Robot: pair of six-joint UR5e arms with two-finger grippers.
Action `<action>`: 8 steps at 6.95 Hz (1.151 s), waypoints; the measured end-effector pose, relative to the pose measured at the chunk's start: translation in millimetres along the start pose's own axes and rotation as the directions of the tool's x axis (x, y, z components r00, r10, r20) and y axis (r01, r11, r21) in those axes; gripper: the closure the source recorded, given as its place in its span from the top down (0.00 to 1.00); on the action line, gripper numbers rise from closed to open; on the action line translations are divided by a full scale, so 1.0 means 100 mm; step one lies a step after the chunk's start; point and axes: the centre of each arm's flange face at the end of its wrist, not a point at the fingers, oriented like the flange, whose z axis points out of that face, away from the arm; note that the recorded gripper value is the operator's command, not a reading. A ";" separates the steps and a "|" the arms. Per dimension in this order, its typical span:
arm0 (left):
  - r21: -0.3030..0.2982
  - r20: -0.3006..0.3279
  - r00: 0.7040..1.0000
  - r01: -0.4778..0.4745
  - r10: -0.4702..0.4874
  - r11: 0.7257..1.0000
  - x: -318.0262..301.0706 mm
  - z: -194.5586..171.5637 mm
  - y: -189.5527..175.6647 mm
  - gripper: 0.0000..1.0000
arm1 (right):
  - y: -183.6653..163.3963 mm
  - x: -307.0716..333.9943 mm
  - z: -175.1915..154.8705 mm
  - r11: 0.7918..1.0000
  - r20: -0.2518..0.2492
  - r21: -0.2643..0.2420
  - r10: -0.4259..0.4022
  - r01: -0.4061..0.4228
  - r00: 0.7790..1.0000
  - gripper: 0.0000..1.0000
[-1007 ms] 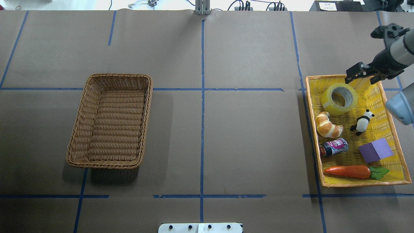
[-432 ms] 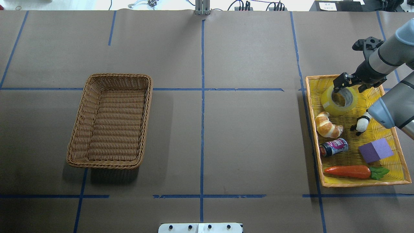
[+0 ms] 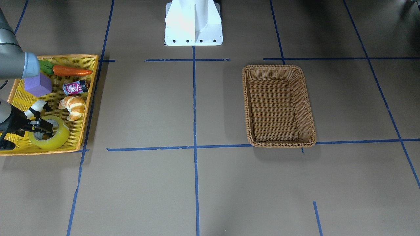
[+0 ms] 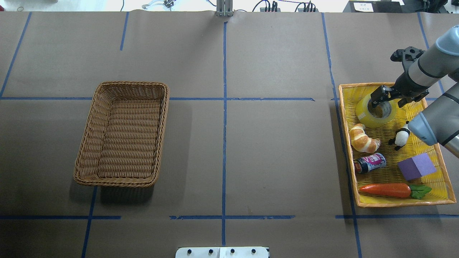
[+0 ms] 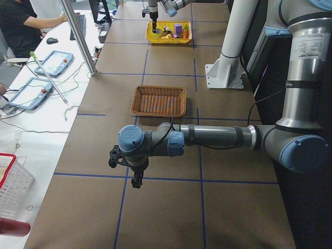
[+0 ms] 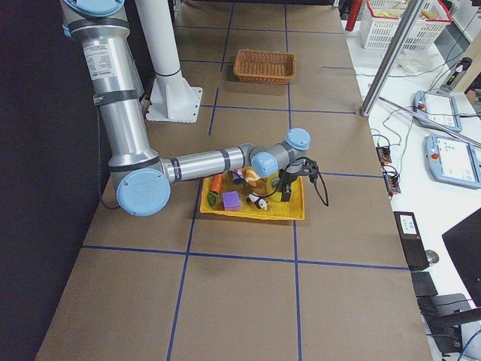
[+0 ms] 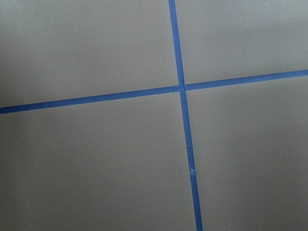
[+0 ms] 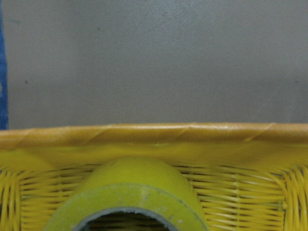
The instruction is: Move tape to another basket
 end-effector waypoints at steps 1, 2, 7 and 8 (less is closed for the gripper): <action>0.000 0.000 1.000 0.000 0.000 1.000 0.00 0.00 0.00 1.00 | 0.00 0.01 0.01 1.000 0.000 -0.002 -0.001 0.001 1.000 0.02; 0.000 0.000 1.000 -0.001 0.001 1.000 0.00 0.00 0.00 1.00 | 0.00 0.02 0.00 1.000 0.001 -0.002 -0.003 0.003 1.000 0.00; 0.011 -0.001 1.000 -0.008 0.008 1.000 0.06 -0.06 -0.02 1.00 | -0.12 0.13 -0.63 0.995 0.051 0.094 0.013 -0.018 0.999 0.00; 0.014 0.000 1.000 -0.012 0.012 1.000 0.08 -0.08 -0.02 1.00 | -0.12 0.07 -0.88 0.992 0.082 0.126 0.007 -0.017 0.997 0.00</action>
